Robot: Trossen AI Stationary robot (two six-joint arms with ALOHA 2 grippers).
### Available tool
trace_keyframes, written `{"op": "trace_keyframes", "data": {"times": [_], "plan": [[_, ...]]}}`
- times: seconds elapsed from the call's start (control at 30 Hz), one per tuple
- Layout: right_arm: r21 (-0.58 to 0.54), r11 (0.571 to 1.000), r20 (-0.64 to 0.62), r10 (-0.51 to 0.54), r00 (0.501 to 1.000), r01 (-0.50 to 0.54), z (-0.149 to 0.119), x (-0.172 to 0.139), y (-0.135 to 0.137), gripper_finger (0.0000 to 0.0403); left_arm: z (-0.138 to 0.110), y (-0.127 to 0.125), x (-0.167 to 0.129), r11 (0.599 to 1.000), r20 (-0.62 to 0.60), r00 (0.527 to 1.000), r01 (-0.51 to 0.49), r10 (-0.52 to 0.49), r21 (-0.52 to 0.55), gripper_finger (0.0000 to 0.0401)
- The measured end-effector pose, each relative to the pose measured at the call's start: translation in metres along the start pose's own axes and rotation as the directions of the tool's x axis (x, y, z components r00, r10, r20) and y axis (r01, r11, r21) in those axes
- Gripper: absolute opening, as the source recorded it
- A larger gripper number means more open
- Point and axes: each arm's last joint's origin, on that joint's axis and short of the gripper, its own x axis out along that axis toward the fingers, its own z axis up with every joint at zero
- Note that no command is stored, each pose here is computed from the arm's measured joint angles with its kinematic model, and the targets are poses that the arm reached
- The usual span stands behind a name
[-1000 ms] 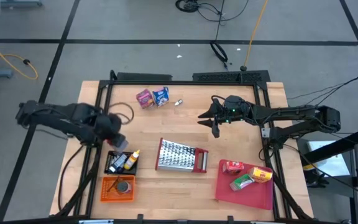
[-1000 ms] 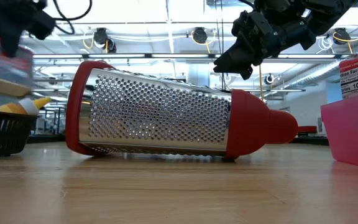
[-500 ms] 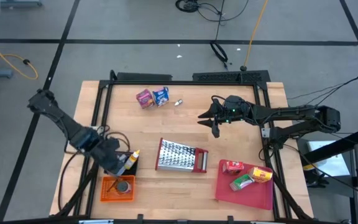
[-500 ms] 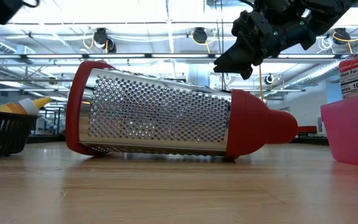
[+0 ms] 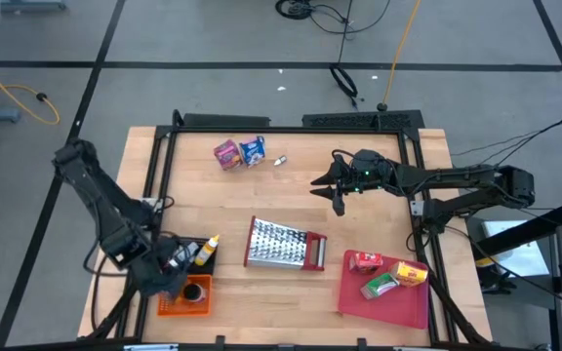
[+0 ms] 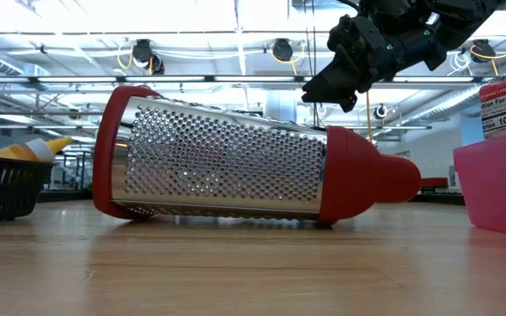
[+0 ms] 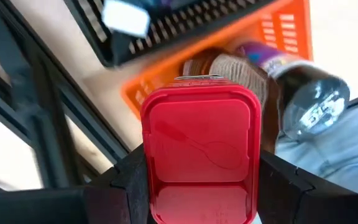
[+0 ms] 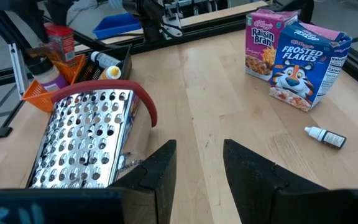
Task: Pick & Place Kitchen Items
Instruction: Put the red seasoning can into the orange bin, then put the violet cereal box into the pink bin
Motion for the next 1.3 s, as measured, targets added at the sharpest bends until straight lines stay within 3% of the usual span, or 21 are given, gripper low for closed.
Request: {"op": "trace_keyframes", "data": {"times": [0.43, 0.67, 0.83, 1.07, 1.3], "plan": [[-0.015, 1.000, 0.000, 0.000, 1.000, 0.000, 0.000, 0.000, 0.000, 0.0128, -0.013, -0.005, 0.019, 0.995, -0.004, 0.999, -0.044, 0.044, -0.092, 0.0209], [-0.016, 1.000, 0.000, 0.000, 1.000, 0.000, 0.000, 0.000, 0.000, 0.0128, -0.011, -0.006, 0.020, 0.996, 0.065, 0.998, -0.012, 0.017, -0.084, 0.0298], [-0.015, 1.000, -0.002, 0.000, 1.000, 0.000, -0.001, 0.000, 0.000, 0.0128, -0.010, -0.005, 0.020, 0.998, 0.086, 0.996, -0.008, 0.014, -0.070, 0.0324], [-0.015, 1.000, -0.001, 0.000, 1.000, 0.000, -0.001, 0.000, 0.000, 0.0128, -0.006, 0.001, 0.019, 0.993, 0.129, 0.989, -0.062, 0.074, -0.096, 0.0311], [-0.015, 1.000, -0.001, 0.000, 1.000, 0.000, -0.001, 0.000, 0.000, 0.0128, -0.003, 0.005, 0.006, 0.998, 0.146, 0.989, 0.004, 0.005, -0.061, 0.0292]]}}
